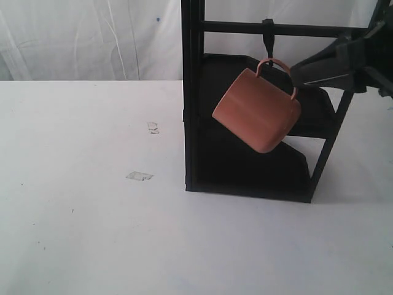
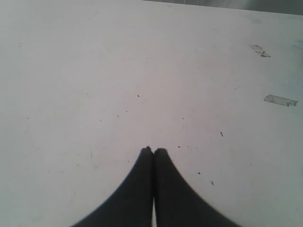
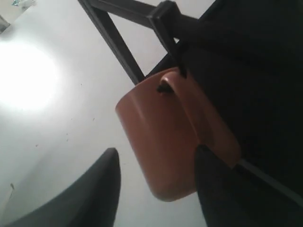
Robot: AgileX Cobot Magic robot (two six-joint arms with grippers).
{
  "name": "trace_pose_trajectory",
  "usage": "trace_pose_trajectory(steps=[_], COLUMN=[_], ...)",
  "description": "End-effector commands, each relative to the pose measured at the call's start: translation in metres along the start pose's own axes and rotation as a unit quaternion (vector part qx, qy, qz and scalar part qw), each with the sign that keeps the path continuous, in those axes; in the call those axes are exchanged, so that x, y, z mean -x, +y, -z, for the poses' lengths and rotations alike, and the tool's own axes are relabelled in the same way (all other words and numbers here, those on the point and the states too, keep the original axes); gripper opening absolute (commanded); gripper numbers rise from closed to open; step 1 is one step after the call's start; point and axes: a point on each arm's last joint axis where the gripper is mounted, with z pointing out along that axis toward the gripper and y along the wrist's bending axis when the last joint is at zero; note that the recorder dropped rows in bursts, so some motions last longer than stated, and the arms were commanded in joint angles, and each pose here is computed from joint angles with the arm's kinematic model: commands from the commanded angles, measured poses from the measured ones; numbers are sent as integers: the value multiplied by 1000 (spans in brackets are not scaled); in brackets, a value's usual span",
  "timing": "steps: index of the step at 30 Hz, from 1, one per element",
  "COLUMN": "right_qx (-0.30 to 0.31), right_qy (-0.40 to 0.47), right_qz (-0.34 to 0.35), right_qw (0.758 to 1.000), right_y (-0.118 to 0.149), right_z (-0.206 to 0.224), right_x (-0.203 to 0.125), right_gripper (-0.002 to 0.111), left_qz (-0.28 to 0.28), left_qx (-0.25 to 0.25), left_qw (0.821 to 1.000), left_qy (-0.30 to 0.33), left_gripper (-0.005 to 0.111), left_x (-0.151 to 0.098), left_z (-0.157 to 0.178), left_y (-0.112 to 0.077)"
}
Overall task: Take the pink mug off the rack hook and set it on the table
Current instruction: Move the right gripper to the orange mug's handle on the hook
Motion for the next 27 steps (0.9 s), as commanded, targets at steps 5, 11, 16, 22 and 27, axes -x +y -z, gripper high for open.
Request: trace_pose_trajectory(steps=[5, 11, 16, 22, 27], right_qx=[-33, -56, -61, -63, -72], right_qy=[-2, -15, -12, -2, 2], right_qz=[88, 93, 87, 77, 69], right_qw=[996, 994, 994, 995, 995], right_y=[3, -1, -6, -14, -22], right_z=[-18, -18, -24, -34, -43], right_x=[5, 7, 7, 5, 5], right_gripper=[47, 47, 47, 47, 47], left_qz=[-5, -5, -5, -5, -5], left_qx=[0, 0, 0, 0, 0], left_qw=[1000, 1000, 1000, 1000, 1000], left_qy=[-2, -2, -2, -2, -2], left_gripper=[0, 0, 0, 0, 0], left_x=[0, 0, 0, 0, 0], left_z=[0, 0, 0, 0, 0], left_y=[0, 0, 0, 0, 0])
